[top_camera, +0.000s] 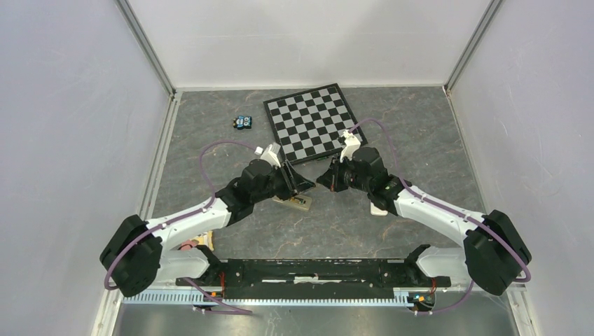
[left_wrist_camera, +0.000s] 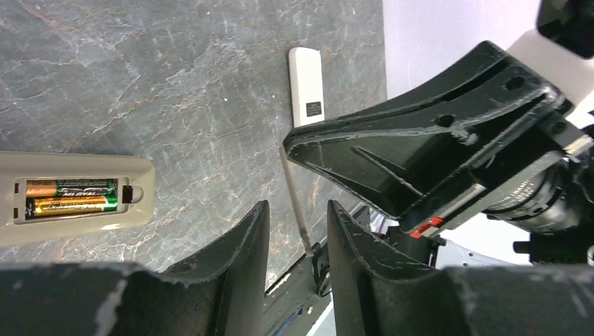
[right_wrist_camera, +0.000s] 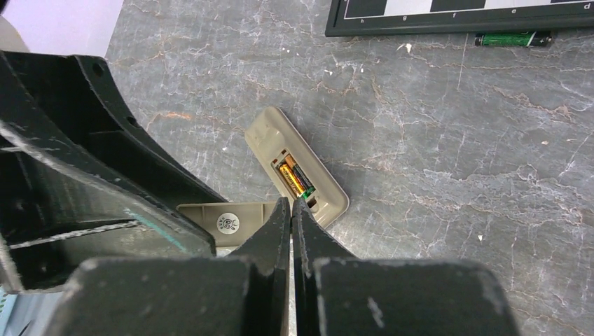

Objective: Load the batteries into the remote control

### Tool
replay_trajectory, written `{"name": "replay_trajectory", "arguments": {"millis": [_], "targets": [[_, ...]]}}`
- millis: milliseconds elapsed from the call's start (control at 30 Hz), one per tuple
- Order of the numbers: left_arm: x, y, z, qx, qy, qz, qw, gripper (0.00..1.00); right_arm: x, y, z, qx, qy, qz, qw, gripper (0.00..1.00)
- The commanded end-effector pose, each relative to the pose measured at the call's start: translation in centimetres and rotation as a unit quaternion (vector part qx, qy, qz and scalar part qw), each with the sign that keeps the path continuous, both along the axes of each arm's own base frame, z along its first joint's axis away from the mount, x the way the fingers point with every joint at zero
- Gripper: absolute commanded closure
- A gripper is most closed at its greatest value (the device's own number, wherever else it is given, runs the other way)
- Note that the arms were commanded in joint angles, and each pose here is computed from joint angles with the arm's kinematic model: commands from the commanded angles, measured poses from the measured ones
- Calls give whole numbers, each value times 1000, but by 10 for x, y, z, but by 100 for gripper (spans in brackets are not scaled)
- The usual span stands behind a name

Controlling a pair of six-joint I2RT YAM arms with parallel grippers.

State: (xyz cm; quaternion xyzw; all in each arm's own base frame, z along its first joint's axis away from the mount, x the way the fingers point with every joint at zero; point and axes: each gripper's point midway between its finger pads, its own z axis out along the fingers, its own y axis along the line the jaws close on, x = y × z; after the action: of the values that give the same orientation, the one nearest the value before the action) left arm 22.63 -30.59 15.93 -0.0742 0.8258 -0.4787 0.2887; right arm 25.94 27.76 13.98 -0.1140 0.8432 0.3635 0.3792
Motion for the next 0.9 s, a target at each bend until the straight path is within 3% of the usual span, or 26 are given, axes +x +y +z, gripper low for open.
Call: {"name": "replay_trajectory", "arguments": {"millis": [0,100,267,400,433,500,567,667,767,867], "targets": [[3,-6,8,3,-12,-10,1000,59,12,8,24,27,-21,-5,999,100],[6,-5,10,7,-17,-4,1000,67,13,9,25,28,-21,-5,999,100],[13,-8,22,7,-65,-12,998,97,13,8,27,24,-19,-1,1000,97],[18,-15,36,43,-162,-65,984,98,15,0,41,36,-19,-2,999,47],[22,-13,37,64,-190,-72,977,98,15,-4,46,41,-20,-7,999,39],[30,-13,47,99,-257,-92,957,98,18,-13,62,56,-27,-22,998,29],[42,-11,60,125,-332,-90,931,98,20,-23,78,73,-25,-38,996,27],[55,-9,81,167,-461,-98,866,98,20,-36,97,120,8,-62,991,26],[53,-7,103,202,-616,-116,753,98,18,-44,124,201,29,-71,977,28],[50,-5,128,230,-724,-104,641,98,12,-47,147,276,46,-68,958,29]]}}
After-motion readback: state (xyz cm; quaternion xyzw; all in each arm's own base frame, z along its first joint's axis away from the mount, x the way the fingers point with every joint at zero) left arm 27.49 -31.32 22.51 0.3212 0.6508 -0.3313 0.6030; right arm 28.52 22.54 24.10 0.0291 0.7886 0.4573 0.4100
